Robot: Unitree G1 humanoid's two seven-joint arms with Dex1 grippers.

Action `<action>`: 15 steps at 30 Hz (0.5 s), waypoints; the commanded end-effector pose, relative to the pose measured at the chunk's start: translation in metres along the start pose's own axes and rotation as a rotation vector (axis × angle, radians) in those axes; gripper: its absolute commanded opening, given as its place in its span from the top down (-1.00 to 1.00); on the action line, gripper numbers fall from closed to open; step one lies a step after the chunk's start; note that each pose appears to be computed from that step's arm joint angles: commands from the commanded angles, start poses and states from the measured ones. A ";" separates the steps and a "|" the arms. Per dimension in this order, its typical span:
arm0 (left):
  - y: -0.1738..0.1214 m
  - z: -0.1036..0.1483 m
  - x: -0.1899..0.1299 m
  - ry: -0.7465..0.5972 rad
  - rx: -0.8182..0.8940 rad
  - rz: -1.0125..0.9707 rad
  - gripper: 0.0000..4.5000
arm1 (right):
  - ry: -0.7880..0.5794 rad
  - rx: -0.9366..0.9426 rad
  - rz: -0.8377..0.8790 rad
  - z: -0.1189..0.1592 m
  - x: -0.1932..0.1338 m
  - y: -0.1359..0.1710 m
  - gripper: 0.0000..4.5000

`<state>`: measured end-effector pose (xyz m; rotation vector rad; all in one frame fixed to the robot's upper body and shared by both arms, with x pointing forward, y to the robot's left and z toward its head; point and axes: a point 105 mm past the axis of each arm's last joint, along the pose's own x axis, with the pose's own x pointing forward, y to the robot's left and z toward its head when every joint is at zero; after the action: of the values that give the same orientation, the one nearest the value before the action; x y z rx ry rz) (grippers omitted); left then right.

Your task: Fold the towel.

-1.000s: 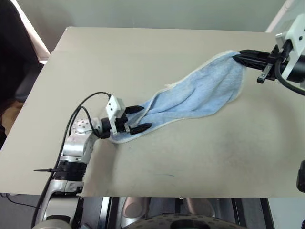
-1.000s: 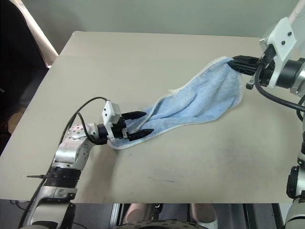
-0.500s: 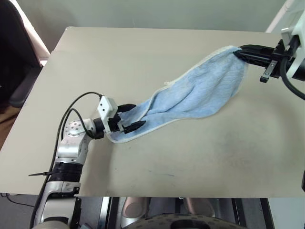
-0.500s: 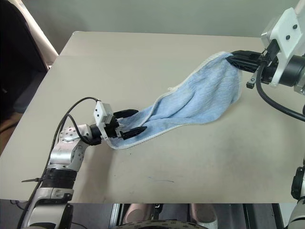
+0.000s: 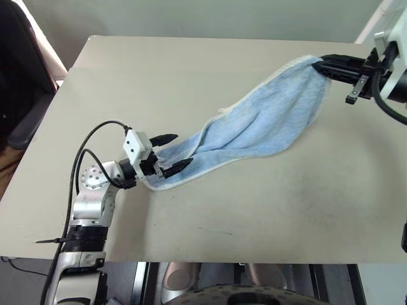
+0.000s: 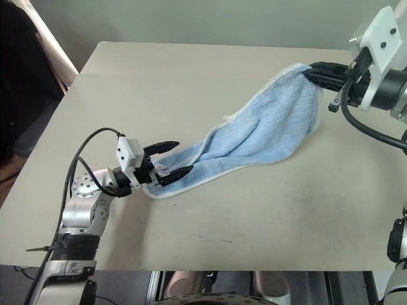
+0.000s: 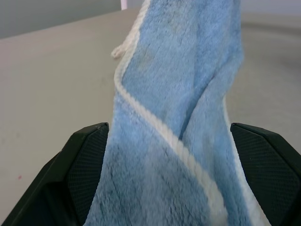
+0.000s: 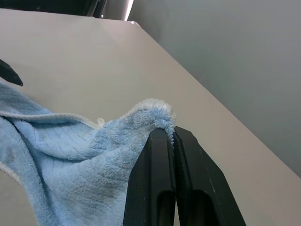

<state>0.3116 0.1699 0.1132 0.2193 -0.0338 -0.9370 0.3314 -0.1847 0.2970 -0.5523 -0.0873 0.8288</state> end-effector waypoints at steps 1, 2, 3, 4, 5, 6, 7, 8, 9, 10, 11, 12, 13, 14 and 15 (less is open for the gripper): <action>-0.006 0.002 0.000 0.003 0.062 -0.002 -1.00 | -0.033 -0.044 -0.028 0.012 -0.003 -0.005 0.98; -0.007 0.001 0.000 0.006 0.062 0.003 -1.00 | -0.031 -0.044 -0.029 0.012 -0.003 -0.005 0.98; -0.006 0.001 0.000 0.007 0.068 0.008 -1.00 | -0.026 -0.045 -0.031 0.010 -0.003 -0.005 0.98; -0.005 -0.002 -0.001 0.016 0.081 0.015 -1.00 | -0.023 -0.045 -0.031 0.009 -0.003 -0.005 0.98; -0.004 -0.004 -0.002 0.026 0.097 0.020 -1.00 | -0.022 -0.044 -0.032 0.009 -0.003 -0.004 0.98; -0.003 -0.006 -0.002 0.034 0.108 0.023 -1.00 | -0.022 -0.044 -0.032 0.009 -0.002 -0.004 0.98; -0.002 -0.009 -0.003 0.042 0.119 0.025 -1.00 | -0.024 -0.043 -0.032 0.009 -0.002 -0.004 0.98; -0.001 -0.010 -0.003 0.042 0.124 0.033 -1.00 | -0.027 -0.042 -0.031 0.009 -0.002 -0.004 0.98; 0.001 -0.011 -0.003 0.038 0.126 0.042 -1.00 | -0.030 -0.040 -0.028 0.009 -0.002 -0.003 0.98; 0.003 -0.011 -0.002 0.034 0.126 0.048 -1.00 | -0.033 -0.038 -0.026 0.009 -0.001 -0.003 0.98; 0.004 -0.012 -0.002 0.035 0.127 0.050 -1.00 | -0.033 -0.037 -0.025 0.010 -0.001 -0.002 0.98; 0.005 -0.013 -0.002 0.041 0.131 0.047 -1.00 | -0.032 -0.037 -0.025 0.010 -0.001 -0.002 0.98; 0.005 -0.015 -0.002 0.054 0.145 0.042 -1.00 | -0.033 -0.036 -0.025 0.010 -0.002 -0.002 0.98; 0.006 -0.017 -0.003 0.063 0.151 0.038 -1.00 | -0.039 -0.032 -0.026 0.011 -0.002 -0.003 0.98; 0.006 -0.018 -0.003 0.059 0.148 0.039 -1.00 | -0.047 -0.024 -0.029 0.012 -0.003 -0.003 0.98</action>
<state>0.3153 0.1798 0.0914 0.3525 -0.0241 -0.8839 0.3333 -0.1831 0.2950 -0.5473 -0.0889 0.8284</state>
